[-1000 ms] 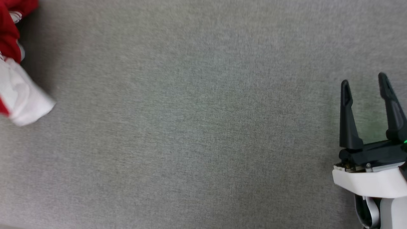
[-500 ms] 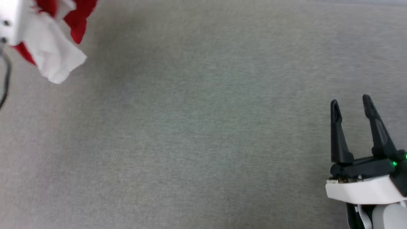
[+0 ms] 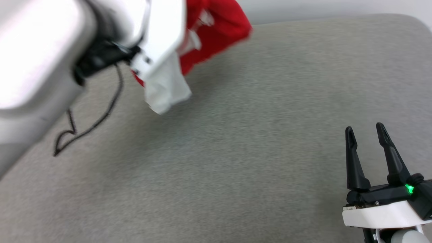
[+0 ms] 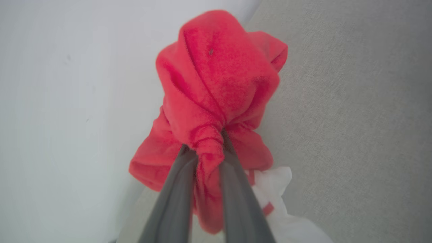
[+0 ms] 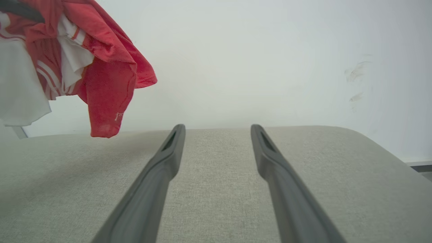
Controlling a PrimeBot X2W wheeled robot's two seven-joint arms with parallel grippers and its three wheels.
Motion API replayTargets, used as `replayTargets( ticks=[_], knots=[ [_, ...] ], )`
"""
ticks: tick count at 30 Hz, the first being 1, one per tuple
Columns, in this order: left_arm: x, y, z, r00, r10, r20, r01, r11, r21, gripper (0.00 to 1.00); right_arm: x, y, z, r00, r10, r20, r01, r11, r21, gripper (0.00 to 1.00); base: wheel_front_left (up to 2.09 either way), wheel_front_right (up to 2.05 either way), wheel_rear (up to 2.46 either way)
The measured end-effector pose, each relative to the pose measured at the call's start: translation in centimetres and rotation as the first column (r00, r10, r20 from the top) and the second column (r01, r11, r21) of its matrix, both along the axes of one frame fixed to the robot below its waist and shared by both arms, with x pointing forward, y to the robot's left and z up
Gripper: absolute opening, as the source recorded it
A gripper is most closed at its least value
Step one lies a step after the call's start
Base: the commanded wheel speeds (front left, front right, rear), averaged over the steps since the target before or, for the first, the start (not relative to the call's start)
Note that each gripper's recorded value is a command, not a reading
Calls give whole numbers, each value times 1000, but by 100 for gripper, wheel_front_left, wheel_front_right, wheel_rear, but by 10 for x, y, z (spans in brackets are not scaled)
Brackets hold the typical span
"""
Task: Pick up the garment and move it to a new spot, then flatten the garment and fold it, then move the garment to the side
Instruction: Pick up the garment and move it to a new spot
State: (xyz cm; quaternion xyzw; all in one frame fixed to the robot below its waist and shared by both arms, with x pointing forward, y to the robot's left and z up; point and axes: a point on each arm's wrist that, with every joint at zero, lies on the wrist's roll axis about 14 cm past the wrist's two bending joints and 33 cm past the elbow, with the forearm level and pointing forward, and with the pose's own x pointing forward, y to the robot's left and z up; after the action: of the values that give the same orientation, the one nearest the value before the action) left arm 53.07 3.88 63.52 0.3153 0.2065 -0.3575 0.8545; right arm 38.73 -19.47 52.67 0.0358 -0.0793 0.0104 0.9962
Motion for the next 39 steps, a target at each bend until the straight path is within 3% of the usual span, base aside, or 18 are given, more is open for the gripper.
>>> replayTargets(
  ticks=[6, 11, 16, 19, 25, 29, 30, 31, 39],
  knots=[
    [-34, -77, -29, 971, -231, -59, 233, 972, 28, 0, -21, -29, 7, 996, -93, 8, 94, 996, -12, 100, 0, 0, 0],
    [-57, -109, -70, 926, -346, -150, 355, 934, 35, 0, -26, -39, 3, 992, -128, -9, 128, 992, -16, 100, 0, 0, 0],
    [-87, -118, -137, 867, -384, -318, 418, 908, 42, 0, -19, -42, -8, 990, -136, -41, 135, 991, -17, 100, 0, 0, 0],
    [-123, -117, -186, 802, -400, -444, 467, 883, 48, 0, -12, -41, -12, 990, -132, -52, 131, 991, -15, 100, 0, 0, 0],
    [-161, -105, -240, 717, -388, -580, 498, 866, 36, 0, 0, -42, -23, 988, -130, -77, 129, 991, -16, 100, 0, 0, 0],
    [-163, -104, -246, 716, -387, -580, 495, 868, 31, 0, 3, -42, -29, 988, -128, -92, 127, 992, -17, 100, 0, 0, 0],
    [-162, -104, -245, 721, -391, -572, 490, 871, 22, 39, 4, -41, -29, 988, -126, -92, 125, 992, -18, 100, 0, 0, 0],
    [-161, -106, -243, 732, -400, -552, 489, 872, 16, 100, 4, -41, -29, 988, -124, -91, 122, 992, -18, 100, 0, 0, 0],
    [-142, -129, -180, 810, -505, -297, 477, 863, -167, 100, -5, -35, -17, 992, -108, -62, 107, 994, -32, 100, 0, 0, 0]
  ],
)
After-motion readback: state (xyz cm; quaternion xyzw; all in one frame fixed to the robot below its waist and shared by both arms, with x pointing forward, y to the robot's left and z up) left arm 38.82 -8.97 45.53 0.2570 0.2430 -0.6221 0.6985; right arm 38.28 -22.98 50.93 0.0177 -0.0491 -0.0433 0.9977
